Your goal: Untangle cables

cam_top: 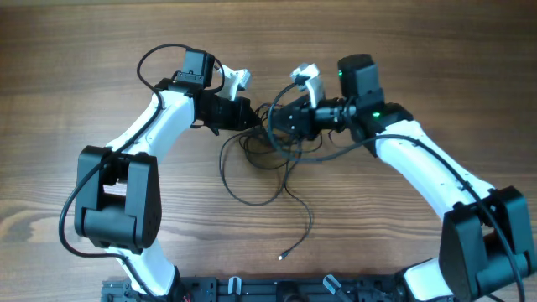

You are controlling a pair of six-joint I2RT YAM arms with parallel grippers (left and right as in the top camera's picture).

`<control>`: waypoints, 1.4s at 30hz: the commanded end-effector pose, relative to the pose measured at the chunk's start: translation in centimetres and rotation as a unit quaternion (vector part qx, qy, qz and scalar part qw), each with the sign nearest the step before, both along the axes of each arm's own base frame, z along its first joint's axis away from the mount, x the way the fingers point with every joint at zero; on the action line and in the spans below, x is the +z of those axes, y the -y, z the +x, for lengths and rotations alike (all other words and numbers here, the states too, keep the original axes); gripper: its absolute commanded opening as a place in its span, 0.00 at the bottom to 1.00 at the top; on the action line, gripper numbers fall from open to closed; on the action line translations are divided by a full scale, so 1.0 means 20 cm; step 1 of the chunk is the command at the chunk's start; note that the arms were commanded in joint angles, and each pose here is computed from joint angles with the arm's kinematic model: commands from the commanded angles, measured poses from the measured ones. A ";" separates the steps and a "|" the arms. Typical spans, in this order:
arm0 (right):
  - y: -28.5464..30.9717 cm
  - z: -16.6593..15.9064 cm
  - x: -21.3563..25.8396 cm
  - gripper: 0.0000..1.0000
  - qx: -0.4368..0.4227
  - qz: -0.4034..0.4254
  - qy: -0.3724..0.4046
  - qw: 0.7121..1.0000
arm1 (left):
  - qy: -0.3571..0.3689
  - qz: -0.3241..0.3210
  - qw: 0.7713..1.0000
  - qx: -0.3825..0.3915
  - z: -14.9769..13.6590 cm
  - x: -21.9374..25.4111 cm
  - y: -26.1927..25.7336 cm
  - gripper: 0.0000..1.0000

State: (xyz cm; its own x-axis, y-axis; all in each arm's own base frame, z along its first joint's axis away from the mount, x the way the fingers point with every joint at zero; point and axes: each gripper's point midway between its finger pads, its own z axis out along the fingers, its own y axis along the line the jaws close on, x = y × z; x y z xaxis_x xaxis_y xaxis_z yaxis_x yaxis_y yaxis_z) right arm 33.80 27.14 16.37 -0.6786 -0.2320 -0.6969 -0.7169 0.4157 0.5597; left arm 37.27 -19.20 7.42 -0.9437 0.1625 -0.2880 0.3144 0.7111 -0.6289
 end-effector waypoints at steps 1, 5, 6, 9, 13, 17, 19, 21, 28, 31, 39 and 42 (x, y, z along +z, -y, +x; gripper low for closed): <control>-0.03 0.01 -0.06 0.41 0.003 -0.063 0.068 0.996 | -0.005 -0.011 1.000 -0.010 -0.01 -0.01 0.01 0.04; 0.00 0.06 -0.11 0.45 -0.026 -0.107 0.090 0.990 | -0.011 -0.010 1.000 -0.010 -0.03 -0.02 0.00 0.04; 0.01 0.07 -0.12 0.45 -0.027 -0.115 0.099 0.988 | -0.011 -0.010 1.000 -0.011 -0.03 -0.02 0.00 0.04; 0.01 0.07 -0.12 0.45 -0.017 -0.120 0.115 0.986 | -0.011 -0.010 1.000 -0.011 -0.03 -0.02 0.00 0.04; 0.01 0.07 -0.12 0.47 -0.008 -0.125 0.129 0.984 | -0.008 -0.019 1.000 -0.020 -0.04 -0.01 0.02 0.04; 0.02 0.07 -0.14 0.47 -0.009 -0.139 0.135 0.981 | -0.003 -0.040 0.998 -0.038 -0.06 0.02 0.04 0.04; 0.07 0.08 -0.18 0.46 -0.023 -0.167 0.125 0.978 | -0.004 -0.041 0.998 -0.038 -0.06 0.02 0.04 0.04; 0.11 0.07 -0.23 0.46 -0.028 -0.192 0.115 0.974 | -0.004 -0.041 0.998 -0.038 -0.06 0.02 0.04 0.04; 0.12 0.03 -0.27 0.33 -0.018 -0.201 0.101 0.974 | -0.003 -0.047 0.998 -0.043 -0.06 0.03 0.05 0.04; 0.06 0.00 -0.22 0.37 0.008 -0.159 0.103 0.982 | -0.003 -0.047 0.998 -0.042 -0.06 0.03 0.05 0.04; 0.00 0.08 -0.11 0.37 0.005 -0.122 0.160 0.980 | -0.004 -0.047 0.998 -0.042 -0.06 0.03 0.05 0.04; 0.03 0.09 -0.16 0.37 -0.007 -0.143 0.153 0.978 | -0.009 -0.047 0.998 -0.040 -0.07 0.03 0.05 0.04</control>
State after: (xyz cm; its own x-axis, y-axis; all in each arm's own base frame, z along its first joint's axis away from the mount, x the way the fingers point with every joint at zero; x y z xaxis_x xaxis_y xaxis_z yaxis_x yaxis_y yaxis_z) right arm 35.72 26.96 13.85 -0.4489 -0.4247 -0.7862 -0.8302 0.5237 0.1911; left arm 36.24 -20.12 8.25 -0.9330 0.2027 -0.2975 0.3561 0.6413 -0.6797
